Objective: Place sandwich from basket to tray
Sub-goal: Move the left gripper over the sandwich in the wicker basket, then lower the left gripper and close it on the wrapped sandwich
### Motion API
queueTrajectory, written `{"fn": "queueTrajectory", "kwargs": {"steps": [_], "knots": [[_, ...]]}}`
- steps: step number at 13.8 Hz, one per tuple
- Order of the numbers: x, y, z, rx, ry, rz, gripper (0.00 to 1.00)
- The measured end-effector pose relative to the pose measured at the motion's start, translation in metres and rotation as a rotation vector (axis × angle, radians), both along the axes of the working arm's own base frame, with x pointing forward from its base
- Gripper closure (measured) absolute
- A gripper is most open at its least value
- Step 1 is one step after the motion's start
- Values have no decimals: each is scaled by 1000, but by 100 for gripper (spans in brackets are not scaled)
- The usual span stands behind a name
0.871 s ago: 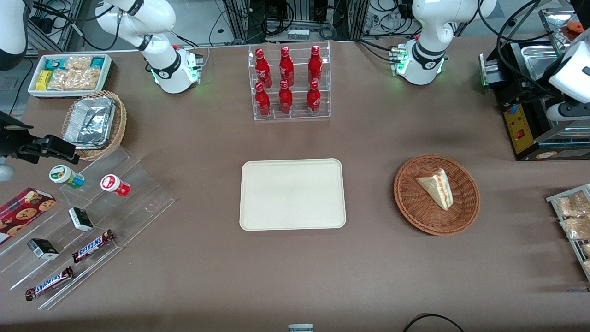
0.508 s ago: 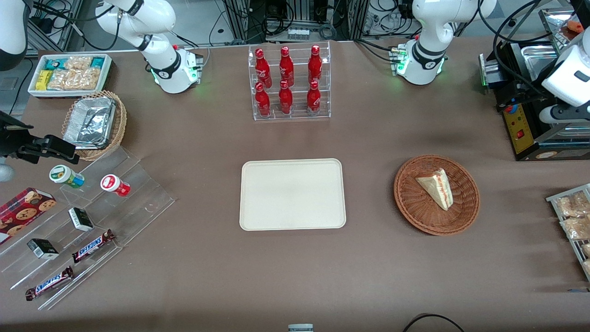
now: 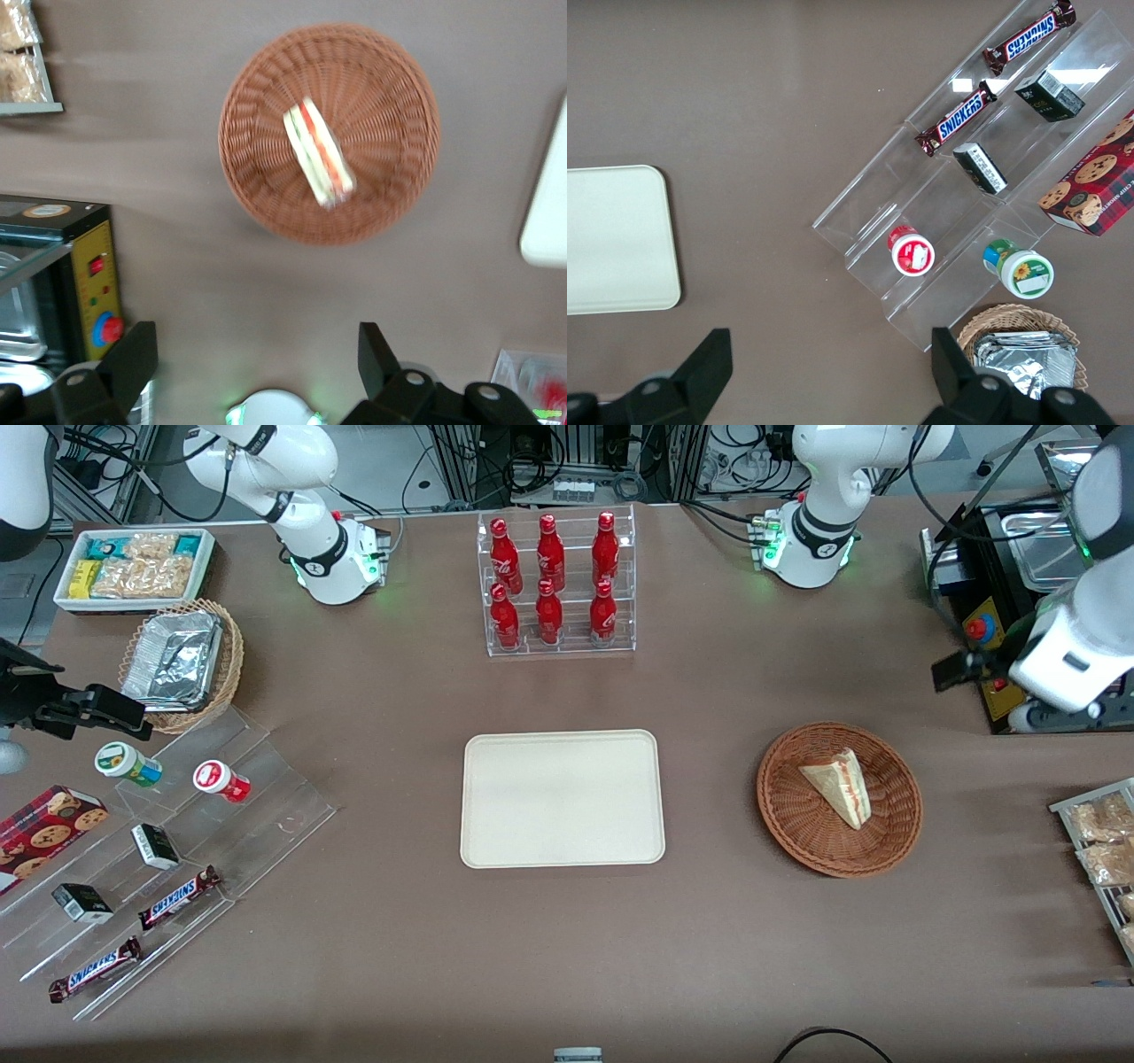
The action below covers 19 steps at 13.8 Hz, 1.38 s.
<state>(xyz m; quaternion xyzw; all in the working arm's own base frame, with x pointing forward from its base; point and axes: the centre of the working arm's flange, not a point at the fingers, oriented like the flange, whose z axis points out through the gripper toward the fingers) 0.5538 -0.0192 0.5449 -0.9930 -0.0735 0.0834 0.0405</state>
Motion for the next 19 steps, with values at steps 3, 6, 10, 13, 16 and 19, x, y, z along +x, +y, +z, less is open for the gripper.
{"fn": "queueTrajectory", "kwargs": {"steps": [3, 6, 10, 13, 16, 19], "knots": [[7, -3, -53, 23, -51, 170, 0], [6, -9, -103, 32, -98, 291, 0], [-13, -15, -171, 19, -151, 336, 0], [-26, -23, -197, 14, -164, 345, 0], [-38, -26, -220, 5, -180, 340, 0], [-48, -26, -243, -11, -219, 341, 0]]}}
